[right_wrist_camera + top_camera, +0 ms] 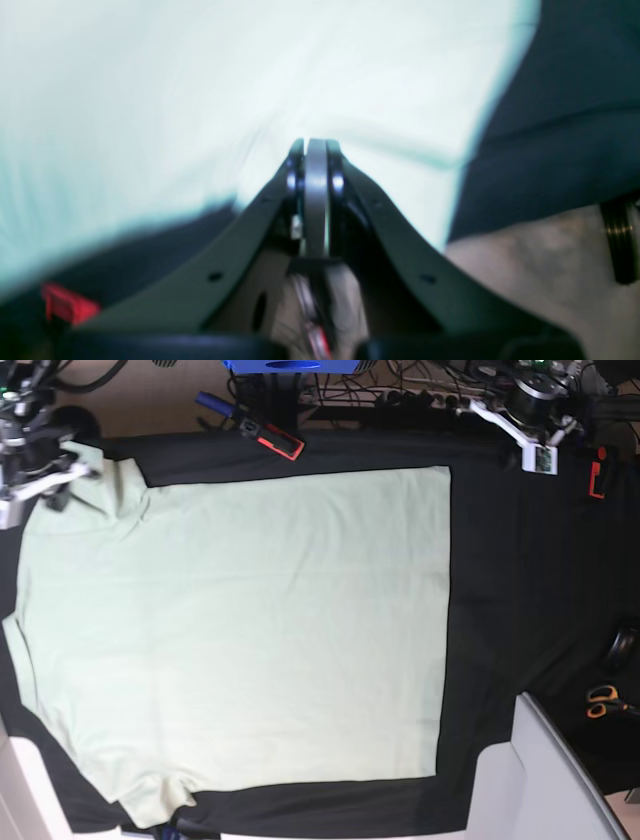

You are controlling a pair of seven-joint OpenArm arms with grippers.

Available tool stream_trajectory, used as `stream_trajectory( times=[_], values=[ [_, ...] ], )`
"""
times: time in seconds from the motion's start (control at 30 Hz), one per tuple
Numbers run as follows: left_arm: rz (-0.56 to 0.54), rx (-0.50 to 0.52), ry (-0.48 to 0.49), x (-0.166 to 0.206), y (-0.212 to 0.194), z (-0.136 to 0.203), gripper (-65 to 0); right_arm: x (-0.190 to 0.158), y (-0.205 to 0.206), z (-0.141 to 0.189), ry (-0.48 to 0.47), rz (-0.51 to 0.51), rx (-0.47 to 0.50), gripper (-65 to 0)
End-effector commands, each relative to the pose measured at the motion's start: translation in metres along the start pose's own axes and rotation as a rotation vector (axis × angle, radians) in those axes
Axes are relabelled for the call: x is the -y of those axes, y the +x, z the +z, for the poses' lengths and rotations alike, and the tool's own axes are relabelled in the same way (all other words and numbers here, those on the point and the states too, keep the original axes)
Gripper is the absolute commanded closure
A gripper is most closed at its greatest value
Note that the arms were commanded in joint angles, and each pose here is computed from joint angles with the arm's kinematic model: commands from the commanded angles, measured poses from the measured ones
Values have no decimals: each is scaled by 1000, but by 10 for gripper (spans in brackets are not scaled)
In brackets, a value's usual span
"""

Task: Fold the T-shirt properly
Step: 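Move both grippers down to the shirt's shoulder corners and grasp them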

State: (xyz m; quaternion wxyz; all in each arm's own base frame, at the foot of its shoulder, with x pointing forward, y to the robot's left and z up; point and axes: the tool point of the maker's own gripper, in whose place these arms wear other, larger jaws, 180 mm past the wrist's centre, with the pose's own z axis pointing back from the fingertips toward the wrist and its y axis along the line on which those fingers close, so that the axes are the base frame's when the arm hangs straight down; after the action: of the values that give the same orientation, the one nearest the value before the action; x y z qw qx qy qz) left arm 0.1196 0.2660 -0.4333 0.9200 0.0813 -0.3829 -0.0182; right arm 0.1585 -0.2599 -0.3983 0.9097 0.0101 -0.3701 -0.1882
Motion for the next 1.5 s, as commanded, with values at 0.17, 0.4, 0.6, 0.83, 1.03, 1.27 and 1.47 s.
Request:
stream_trajectory(
  times=[0.17,0.4,0.6,0.83,1.03,1.27,1.47],
  values=[
    [-11,32,79,-32,12,4,0,39,-14,1,31,-184,-38,-4],
    [-13,65,90,-36,27,1,0,54,-33,-6,99,-168,-73,-310],
    [-9,64,88,-35,26,1,0,73,-51,-13,92,-211,-127,-448],
    [-9,64,88,-35,26,1,0,83,-60,-25,100,-258,-162,-448],
    [-7,55,90,-36,23,1,0,83,-58,-30,106,-271,-142,-448],
    [-8,52,90,-36,21,1,0,70,-78,-39,143,-296,-198,-448],
    [-7,52,91,-36,22,1,0,48,-83,-46,197,-261,-232,-447]
  ],
)
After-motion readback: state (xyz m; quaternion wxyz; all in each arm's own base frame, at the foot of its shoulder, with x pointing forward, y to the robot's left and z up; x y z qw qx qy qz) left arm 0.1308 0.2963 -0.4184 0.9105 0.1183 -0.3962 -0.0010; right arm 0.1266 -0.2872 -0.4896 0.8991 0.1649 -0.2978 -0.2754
